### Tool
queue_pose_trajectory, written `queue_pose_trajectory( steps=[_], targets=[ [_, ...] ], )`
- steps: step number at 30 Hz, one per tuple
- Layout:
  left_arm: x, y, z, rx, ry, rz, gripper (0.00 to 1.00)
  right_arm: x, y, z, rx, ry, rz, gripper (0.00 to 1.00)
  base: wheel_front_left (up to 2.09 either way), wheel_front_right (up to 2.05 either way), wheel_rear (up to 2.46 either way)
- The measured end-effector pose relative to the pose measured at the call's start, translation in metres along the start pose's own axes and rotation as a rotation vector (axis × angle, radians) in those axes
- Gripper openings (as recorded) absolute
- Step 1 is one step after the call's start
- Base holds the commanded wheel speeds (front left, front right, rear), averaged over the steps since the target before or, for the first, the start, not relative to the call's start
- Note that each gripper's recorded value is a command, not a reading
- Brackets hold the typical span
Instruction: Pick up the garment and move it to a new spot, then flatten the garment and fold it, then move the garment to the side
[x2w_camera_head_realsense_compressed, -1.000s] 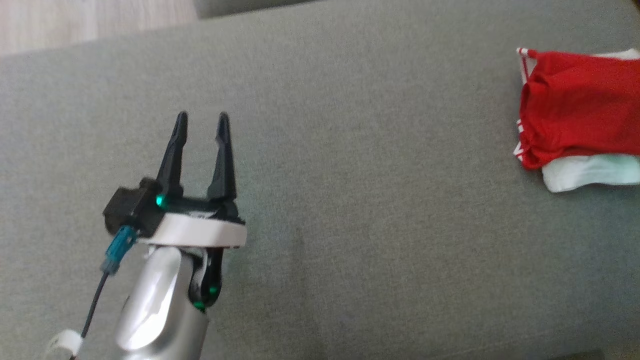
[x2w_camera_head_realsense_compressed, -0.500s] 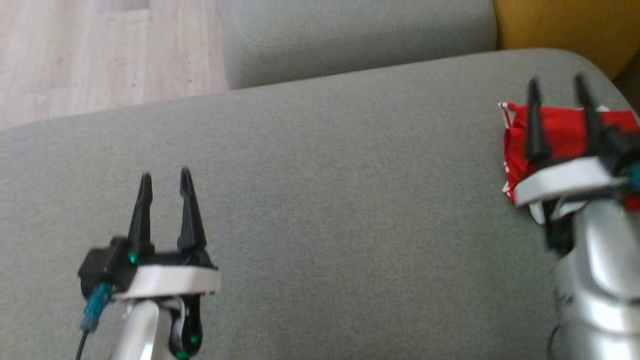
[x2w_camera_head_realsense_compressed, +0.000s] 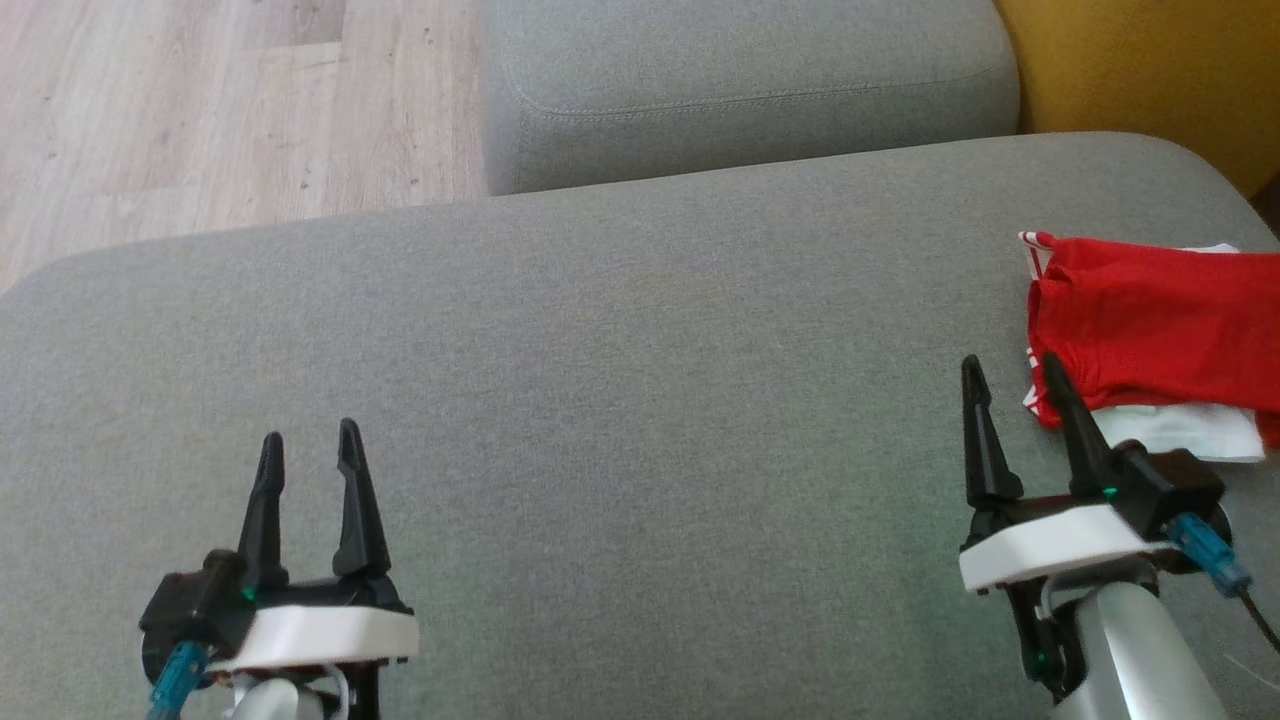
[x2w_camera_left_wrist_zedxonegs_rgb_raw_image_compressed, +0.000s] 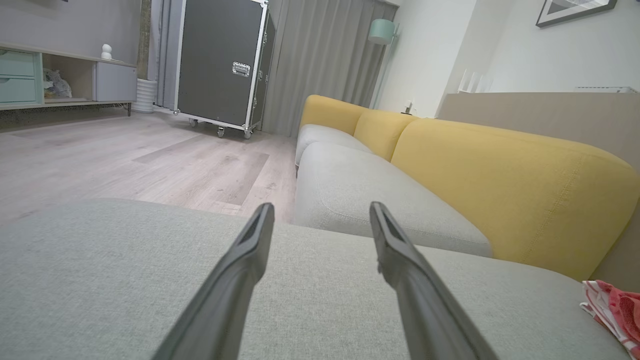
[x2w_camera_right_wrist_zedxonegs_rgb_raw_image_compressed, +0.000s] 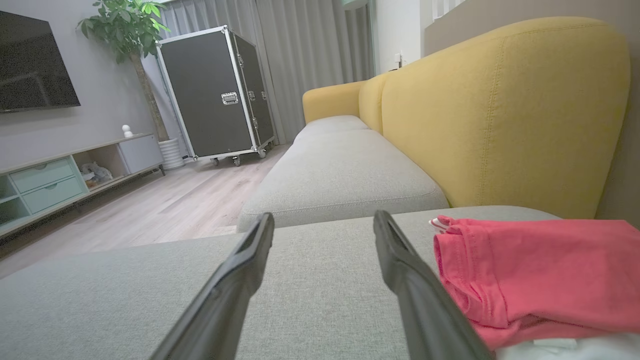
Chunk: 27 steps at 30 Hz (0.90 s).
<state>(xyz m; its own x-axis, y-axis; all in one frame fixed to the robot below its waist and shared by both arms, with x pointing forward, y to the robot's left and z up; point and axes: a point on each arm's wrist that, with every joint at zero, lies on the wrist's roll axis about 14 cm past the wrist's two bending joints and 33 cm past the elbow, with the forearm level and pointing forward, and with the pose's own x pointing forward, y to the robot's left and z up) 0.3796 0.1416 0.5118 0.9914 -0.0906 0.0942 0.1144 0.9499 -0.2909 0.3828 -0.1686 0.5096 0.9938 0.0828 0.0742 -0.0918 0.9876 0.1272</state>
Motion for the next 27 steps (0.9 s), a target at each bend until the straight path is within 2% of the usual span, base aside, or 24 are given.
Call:
queue_pose_trajectory(
  steps=[27],
  targets=[
    [-0.0014,-0.0003,0.0024,-0.013,-0.009,0.017,1.0,-0.0023,0.0037,0.0044,-0.006,-0.015,0.012,1.0,0.0,0.0,0.0]
  ],
)
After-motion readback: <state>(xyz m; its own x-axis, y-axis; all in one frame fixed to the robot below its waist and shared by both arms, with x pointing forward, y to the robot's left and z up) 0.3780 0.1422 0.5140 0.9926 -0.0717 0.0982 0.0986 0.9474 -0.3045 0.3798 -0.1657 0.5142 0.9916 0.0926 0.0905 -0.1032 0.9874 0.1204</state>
